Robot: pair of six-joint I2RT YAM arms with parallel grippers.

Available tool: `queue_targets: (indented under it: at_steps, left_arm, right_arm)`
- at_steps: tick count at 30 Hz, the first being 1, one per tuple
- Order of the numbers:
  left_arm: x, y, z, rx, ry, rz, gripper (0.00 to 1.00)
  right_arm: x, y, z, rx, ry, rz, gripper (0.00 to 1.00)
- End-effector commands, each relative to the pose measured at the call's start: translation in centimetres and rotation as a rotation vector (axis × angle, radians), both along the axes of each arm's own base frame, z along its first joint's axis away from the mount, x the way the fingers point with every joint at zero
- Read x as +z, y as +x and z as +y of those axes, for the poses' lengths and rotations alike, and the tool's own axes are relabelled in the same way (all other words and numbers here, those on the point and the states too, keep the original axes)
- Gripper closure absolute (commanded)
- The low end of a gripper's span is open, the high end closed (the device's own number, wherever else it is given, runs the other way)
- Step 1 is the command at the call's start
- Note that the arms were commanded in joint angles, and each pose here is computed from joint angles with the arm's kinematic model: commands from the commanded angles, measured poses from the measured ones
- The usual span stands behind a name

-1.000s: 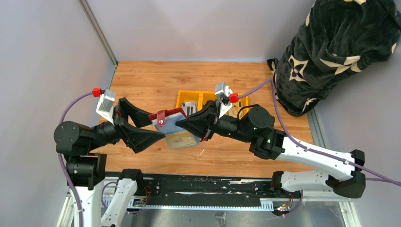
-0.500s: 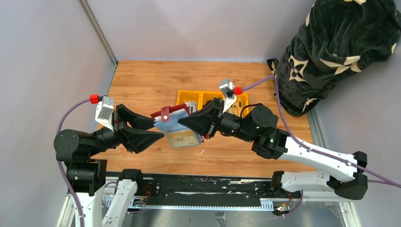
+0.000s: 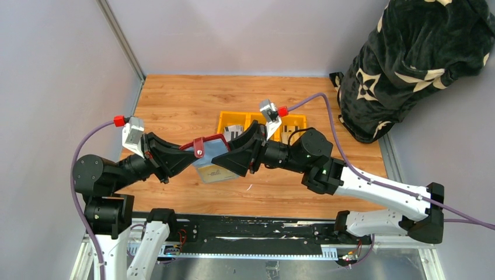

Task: Take the credit cards out of the card holder
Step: Open the card holder.

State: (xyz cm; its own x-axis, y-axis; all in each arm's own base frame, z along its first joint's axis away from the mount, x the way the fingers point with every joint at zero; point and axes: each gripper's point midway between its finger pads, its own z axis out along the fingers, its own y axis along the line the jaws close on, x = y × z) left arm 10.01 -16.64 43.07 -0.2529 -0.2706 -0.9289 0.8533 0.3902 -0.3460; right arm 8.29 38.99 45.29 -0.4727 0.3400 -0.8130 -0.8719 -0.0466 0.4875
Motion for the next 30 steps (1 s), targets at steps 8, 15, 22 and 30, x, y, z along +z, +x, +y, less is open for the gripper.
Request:
queue_targets:
  at_steps: [8, 15, 22, 30]
  left_arm:
    - [-1.6, -1.5, -0.6, -0.132, 0.071, 0.037, 1.0]
    - [-1.8, -2.6, -0.7, -0.177, 0.103, 0.013, 1.0]
    - [-2.1, -3.2, -0.8, -0.205, 0.118, 0.006, 0.83]
    - [-3.1, -2.8, -0.6, -0.159, 0.106, 0.038, 0.1]
  right_arm:
    - [-2.6, -4.1, 0.5, 0.306, -0.34, -0.322, 0.35]
    - [-4.6, -4.2, 1.5, 0.392, -0.454, -0.361, 0.56]
    - [-3.4, -3.3, 1.8, 0.335, -0.441, -0.39, 1.0]
    - [2.9, -2.4, 0.9, 0.178, -0.112, -0.291, 1.0]
